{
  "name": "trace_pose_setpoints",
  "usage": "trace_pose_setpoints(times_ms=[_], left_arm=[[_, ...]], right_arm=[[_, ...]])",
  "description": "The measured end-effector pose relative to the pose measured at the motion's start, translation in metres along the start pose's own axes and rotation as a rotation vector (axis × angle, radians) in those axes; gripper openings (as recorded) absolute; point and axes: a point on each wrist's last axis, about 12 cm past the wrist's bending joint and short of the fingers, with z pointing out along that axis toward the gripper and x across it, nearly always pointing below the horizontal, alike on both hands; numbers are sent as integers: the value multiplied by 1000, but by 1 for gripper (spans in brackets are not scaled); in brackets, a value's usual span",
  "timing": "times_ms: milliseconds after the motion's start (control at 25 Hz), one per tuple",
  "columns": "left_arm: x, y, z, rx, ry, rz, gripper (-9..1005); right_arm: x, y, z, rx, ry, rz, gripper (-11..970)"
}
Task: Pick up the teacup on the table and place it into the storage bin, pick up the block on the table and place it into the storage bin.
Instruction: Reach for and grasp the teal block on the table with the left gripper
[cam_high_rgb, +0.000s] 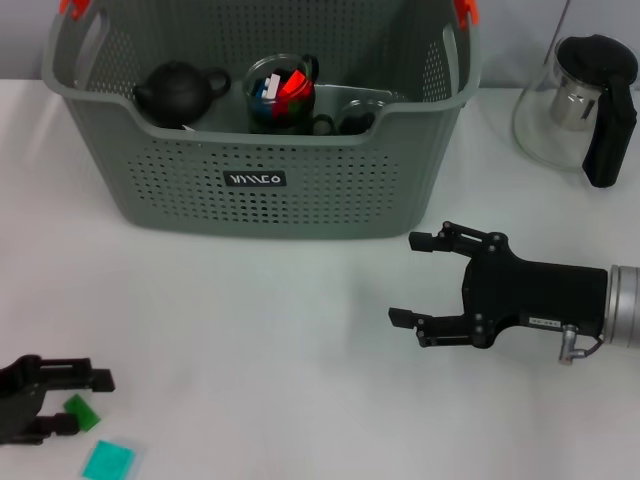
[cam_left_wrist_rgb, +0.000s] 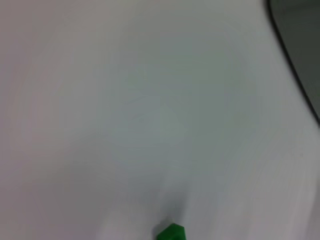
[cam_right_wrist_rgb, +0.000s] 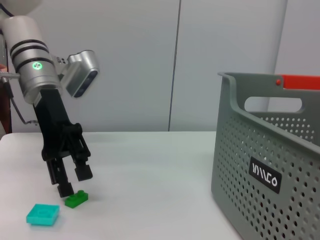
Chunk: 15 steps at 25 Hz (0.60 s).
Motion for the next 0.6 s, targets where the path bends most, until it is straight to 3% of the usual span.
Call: trace_pose_setpoints(times_ms=[200,400,520,600], left_arm=[[-12,-12,15,-8,16,42,765],[-26,-36,28,-4,36,123,765],[-29,-46,28,-13,48,171,765],[-26,-43,21,-10,59,179,765]], right_arm=[[0,0,1,-3,0,-2,942],[-1,0,2,-8,0,-4,942],[-2,0,3,-16,0,-5,942],[-2,0,3,-18,-1,-3,941]])
